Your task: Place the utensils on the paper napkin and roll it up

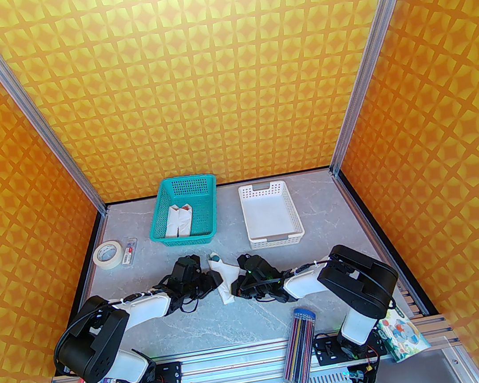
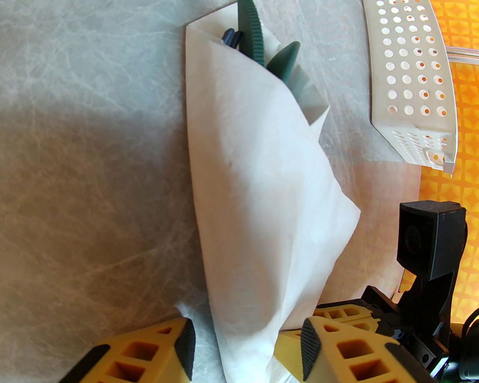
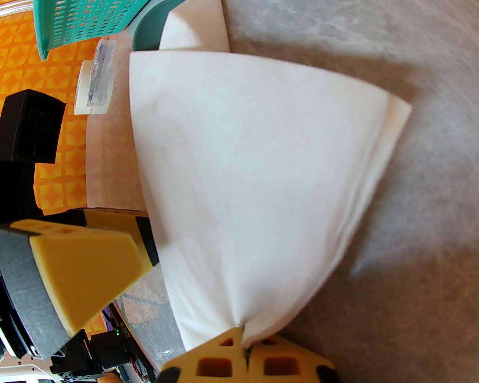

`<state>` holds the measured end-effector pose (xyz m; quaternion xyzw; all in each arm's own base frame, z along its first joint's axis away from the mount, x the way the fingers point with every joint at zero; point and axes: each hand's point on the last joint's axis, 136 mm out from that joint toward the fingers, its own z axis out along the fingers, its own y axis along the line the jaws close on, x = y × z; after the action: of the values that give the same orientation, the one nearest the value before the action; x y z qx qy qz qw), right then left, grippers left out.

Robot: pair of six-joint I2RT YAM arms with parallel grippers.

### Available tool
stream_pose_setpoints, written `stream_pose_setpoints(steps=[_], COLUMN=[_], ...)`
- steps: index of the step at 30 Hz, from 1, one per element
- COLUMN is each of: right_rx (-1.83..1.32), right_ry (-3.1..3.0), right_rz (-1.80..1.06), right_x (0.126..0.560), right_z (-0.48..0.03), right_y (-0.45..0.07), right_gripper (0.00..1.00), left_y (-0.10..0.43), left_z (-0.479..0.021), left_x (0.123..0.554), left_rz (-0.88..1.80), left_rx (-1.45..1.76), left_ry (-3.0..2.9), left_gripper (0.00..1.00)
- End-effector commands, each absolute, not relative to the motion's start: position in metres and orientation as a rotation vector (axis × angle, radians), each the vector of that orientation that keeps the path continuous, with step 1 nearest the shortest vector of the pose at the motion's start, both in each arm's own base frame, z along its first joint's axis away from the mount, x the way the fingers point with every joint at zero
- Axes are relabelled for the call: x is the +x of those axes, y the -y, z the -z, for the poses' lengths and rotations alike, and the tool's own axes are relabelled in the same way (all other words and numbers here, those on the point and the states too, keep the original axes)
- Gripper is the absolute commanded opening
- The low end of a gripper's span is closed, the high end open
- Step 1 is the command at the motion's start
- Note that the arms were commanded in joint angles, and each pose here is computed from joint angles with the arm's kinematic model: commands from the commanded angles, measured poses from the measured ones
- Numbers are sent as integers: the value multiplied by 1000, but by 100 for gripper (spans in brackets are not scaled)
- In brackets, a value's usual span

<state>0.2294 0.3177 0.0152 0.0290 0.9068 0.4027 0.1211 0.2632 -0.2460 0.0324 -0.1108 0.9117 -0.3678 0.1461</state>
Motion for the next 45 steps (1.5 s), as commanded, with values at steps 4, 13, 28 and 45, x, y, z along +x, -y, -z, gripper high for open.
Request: stream_pose_setpoints(steps=[4,13,28,45], right_rx=[177,175,243,248], right_ry=[-2892,-2894,-2893,-2931], right_rz=[-915,-918,-937,-957], right_x=[193,193,193,188], right_z=[41,41,46,56], right_y=[-275,-276,-259,-252], right_gripper=[0,0,0,0], left_y=[250,254,259,276], left_z=[-32,-31,-20,-16], left_x=[260,262,256,253], left_rz=[1050,1070,1097,1140], left_rx=[-282,-275,-290,-267], left_ry=[-2647,-2644,-2679,-2690], left_gripper=[50,47,49,50])
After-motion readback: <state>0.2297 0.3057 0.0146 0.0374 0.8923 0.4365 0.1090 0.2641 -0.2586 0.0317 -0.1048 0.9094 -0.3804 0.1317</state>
